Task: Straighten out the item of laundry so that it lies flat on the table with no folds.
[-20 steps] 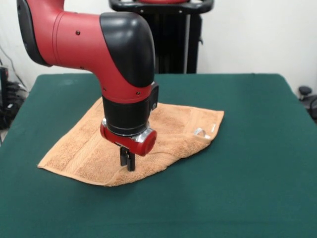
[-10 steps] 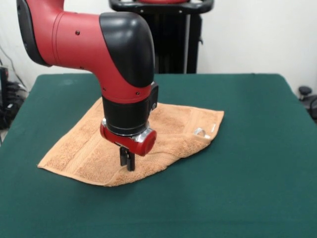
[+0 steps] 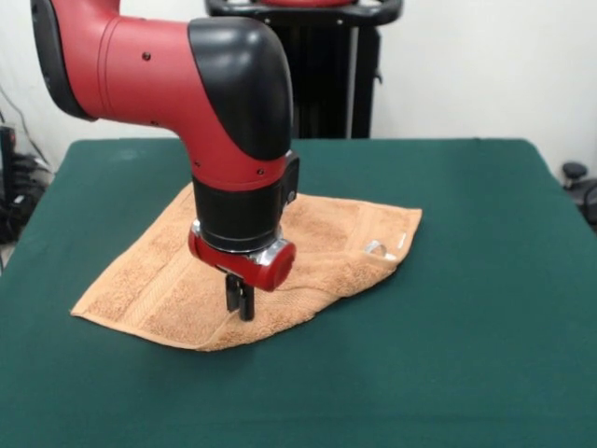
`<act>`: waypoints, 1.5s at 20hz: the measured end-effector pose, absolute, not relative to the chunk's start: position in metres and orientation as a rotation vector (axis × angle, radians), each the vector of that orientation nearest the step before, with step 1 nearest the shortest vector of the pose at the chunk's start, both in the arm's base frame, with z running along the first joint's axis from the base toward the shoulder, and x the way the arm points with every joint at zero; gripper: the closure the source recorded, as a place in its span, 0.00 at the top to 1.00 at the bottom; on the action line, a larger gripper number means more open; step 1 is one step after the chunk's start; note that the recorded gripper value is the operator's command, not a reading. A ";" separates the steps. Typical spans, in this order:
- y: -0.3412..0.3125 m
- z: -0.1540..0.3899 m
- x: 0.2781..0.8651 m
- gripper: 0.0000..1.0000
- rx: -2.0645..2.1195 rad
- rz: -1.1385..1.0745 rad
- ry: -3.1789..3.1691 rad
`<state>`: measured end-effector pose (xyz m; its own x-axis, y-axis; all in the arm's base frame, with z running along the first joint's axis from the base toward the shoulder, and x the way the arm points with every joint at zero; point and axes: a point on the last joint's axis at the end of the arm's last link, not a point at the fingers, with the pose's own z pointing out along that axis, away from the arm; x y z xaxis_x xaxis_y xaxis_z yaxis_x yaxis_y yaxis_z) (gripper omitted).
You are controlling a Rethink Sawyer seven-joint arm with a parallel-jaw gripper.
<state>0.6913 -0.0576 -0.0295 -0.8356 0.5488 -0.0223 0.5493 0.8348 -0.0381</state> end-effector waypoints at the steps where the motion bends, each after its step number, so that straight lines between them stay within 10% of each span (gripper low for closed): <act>1: -0.055 -0.024 0.696 0.00 0.891 -0.073 3.006; 30: -0.017 -0.047 0.768 0.00 0.781 -0.153 2.993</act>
<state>0.7684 -0.0168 -0.0466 -0.8719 0.4850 -0.0683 0.4894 0.8680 -0.0840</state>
